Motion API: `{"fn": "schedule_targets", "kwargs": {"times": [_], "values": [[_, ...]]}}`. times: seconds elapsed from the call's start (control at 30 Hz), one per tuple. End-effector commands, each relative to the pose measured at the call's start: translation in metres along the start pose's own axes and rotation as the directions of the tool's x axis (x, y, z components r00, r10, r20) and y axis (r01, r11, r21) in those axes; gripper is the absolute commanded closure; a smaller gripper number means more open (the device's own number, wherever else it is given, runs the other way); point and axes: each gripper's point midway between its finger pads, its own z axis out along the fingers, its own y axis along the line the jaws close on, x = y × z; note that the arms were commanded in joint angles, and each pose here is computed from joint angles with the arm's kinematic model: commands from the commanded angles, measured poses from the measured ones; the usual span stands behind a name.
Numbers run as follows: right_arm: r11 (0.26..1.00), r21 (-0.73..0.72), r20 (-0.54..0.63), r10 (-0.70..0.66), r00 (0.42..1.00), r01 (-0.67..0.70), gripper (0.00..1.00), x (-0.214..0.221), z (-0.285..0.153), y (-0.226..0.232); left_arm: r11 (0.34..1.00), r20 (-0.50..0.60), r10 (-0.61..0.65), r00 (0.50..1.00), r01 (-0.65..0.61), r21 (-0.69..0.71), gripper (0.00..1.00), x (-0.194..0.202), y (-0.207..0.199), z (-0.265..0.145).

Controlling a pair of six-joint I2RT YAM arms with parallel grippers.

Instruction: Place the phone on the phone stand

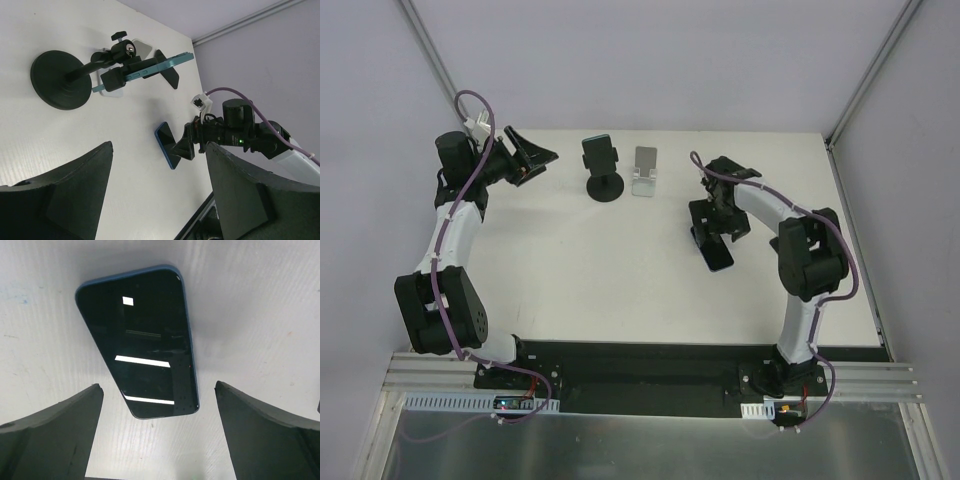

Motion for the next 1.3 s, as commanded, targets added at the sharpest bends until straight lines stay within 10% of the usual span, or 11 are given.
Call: {"fn": "schedule_targets", "kwargs": {"times": [0.0,0.8,1.27], "values": [[0.996,-0.012,-0.091,-0.091,0.992,0.09,0.04,0.009,-0.007,0.001,0.997,0.014,0.056,0.998,-0.057,0.052,0.26,-0.004,-0.019,-0.009],[0.989,-0.053,-0.242,-0.149,0.959,0.14,0.09,0.01,0.021,0.015,0.997,0.003,-0.023,1.0,0.022,0.074,0.25,-0.006,-0.006,-0.009],[0.987,0.004,-0.21,-0.157,0.965,0.161,0.57,-0.002,0.021,0.025,0.997,0.025,-0.048,0.999,0.046,0.067,0.07,-0.008,-0.001,-0.011]]}}
